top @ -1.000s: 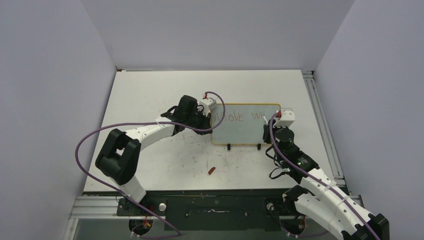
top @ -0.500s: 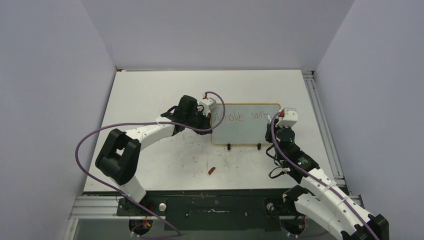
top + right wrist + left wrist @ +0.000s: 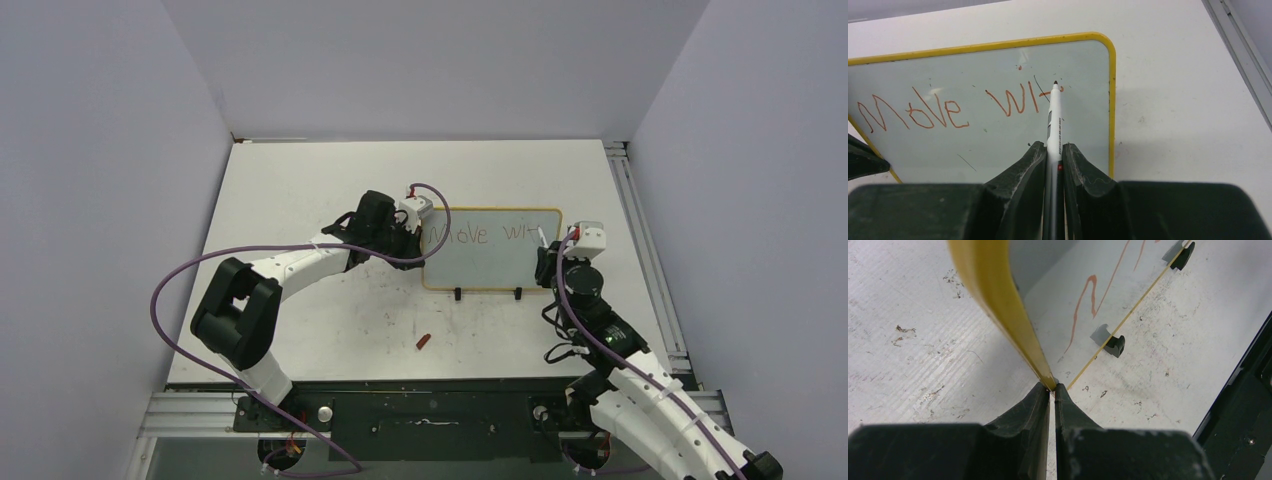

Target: Write a sentence on the whiteboard

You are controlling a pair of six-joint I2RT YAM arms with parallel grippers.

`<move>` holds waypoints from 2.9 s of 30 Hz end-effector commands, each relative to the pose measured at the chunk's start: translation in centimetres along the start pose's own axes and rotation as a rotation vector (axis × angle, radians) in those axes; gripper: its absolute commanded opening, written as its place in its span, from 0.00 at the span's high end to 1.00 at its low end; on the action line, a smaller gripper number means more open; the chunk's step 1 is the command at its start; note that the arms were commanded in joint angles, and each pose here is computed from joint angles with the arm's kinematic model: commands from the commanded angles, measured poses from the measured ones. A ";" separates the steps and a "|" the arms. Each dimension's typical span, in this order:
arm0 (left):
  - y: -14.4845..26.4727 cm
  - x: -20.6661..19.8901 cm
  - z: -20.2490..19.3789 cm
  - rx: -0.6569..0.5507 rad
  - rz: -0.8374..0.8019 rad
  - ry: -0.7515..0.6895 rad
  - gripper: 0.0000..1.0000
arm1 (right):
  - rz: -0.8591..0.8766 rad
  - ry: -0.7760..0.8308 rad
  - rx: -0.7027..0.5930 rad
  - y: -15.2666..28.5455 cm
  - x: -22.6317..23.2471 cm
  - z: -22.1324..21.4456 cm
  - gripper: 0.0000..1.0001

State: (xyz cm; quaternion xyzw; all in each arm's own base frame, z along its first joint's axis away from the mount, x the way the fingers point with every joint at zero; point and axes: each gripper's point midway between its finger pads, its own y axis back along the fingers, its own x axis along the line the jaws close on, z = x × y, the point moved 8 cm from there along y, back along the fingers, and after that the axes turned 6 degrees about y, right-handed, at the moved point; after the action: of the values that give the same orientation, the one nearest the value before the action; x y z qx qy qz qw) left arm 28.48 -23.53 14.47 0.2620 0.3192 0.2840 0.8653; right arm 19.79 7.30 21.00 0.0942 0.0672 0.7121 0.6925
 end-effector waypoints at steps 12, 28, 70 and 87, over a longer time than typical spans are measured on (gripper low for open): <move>1.0 -0.9 2.0 -0.060 -0.008 -0.049 0.96 | 0.036 0.006 -0.095 -1.2 0.9 2.4 0.95; 1.1 -1.0 2.1 -0.064 -0.010 -0.050 0.96 | 0.009 -0.002 -0.016 -0.9 0.5 0.4 0.95; 1.6 -1.2 2.4 -0.078 -0.010 -0.057 0.96 | -0.011 0.000 -0.024 -1.3 0.6 1.6 0.95; 1.5 -1.2 2.4 -0.078 -0.014 -0.056 0.96 | 0.016 0.003 -0.082 -1.6 1.1 3.2 0.95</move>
State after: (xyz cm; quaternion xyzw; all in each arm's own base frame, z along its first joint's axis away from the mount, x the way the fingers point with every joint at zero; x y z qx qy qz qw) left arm 28.35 -23.44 14.57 0.2636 0.3206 0.2841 0.8643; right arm 21.17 8.12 20.98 0.0878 0.0849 0.7180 0.6853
